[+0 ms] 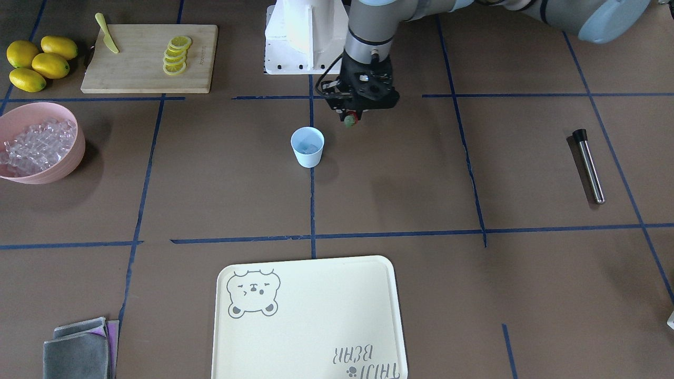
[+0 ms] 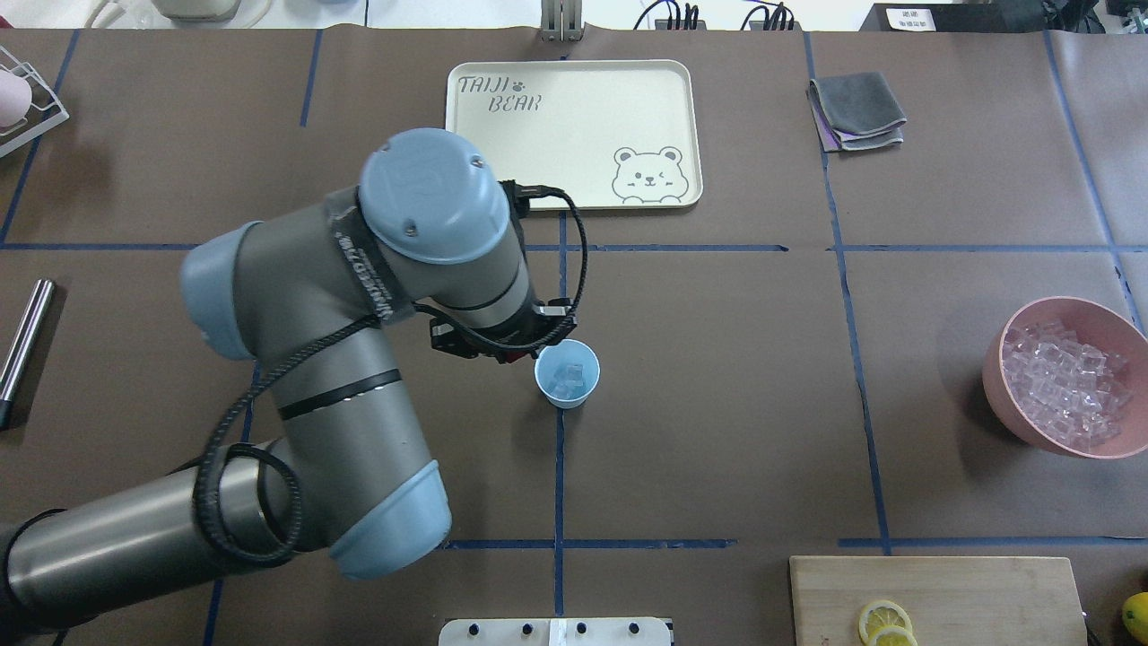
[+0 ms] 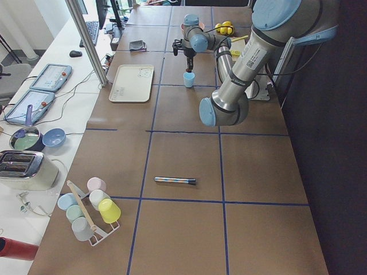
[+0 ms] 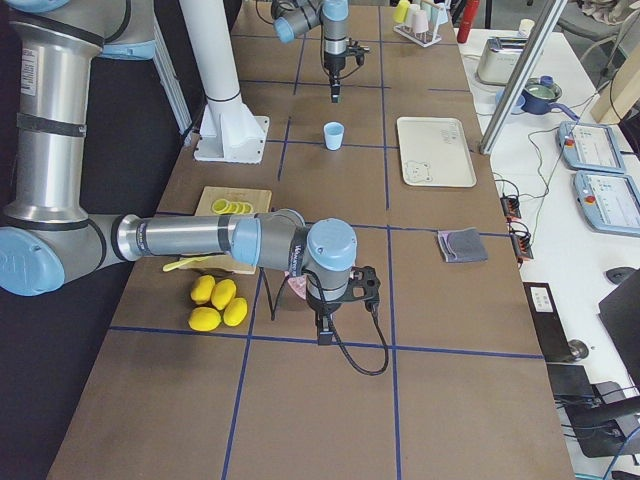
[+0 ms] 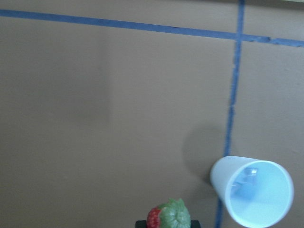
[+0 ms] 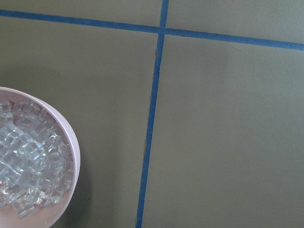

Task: Mash ice and strawberries in cup
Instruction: 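Lower the left gripper over the light-blue cup and release the strawberry, then withdraw the left arm from the cup back to its side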

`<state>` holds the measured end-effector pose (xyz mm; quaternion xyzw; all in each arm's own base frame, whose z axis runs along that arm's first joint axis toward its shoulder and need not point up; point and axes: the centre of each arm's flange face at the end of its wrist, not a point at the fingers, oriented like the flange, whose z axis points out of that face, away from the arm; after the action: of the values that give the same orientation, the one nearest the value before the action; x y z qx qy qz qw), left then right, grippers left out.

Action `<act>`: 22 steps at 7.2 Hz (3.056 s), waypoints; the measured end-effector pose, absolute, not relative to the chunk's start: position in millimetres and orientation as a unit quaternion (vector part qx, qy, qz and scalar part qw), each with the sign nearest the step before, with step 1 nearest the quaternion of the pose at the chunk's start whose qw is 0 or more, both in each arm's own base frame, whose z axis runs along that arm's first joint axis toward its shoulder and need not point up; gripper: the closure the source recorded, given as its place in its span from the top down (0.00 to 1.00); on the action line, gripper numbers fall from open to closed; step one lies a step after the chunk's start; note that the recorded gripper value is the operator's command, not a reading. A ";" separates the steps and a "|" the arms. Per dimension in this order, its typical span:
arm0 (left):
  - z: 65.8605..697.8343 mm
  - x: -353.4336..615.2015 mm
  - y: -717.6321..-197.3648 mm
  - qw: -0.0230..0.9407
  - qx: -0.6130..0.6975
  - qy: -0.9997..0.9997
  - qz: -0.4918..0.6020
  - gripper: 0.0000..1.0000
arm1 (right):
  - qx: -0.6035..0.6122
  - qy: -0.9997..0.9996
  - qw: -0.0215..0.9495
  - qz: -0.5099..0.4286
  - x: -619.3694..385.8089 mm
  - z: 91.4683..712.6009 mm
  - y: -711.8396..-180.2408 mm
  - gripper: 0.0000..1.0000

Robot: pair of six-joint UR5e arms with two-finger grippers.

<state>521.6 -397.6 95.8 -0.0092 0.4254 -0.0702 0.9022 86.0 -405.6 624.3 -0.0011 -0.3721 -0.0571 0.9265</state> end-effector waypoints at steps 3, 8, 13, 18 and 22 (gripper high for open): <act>68.5 576.0 -399.3 0.905 -0.009 0.417 -0.081 0.06 | 0.002 -0.372 0.927 -0.058 86.1 625.3 -406.1 1.00; 82.5 579.0 -399.1 0.908 -0.011 0.410 -0.079 0.80 | 0.002 -0.372 0.927 -0.057 86.1 625.5 -406.1 1.00; 84.2 567.7 -393.8 0.905 -0.005 0.420 -0.067 0.99 | 0.002 -0.372 0.927 -0.057 85.9 625.2 -406.2 1.00; 242.7 365.7 -436.1 0.914 0.065 0.394 0.075 0.98 | 0.001 -0.372 0.927 -0.058 85.8 626.0 -405.7 1.00; 421.3 172.8 -548.2 0.925 0.055 0.343 0.156 0.98 | 0.002 -0.372 0.927 -0.058 85.9 625.6 -405.5 1.00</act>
<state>172.8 -548.2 421.3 0.0552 0.3432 0.1559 0.9246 85.9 -405.5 625.6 0.0016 -0.3717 -0.0580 0.9265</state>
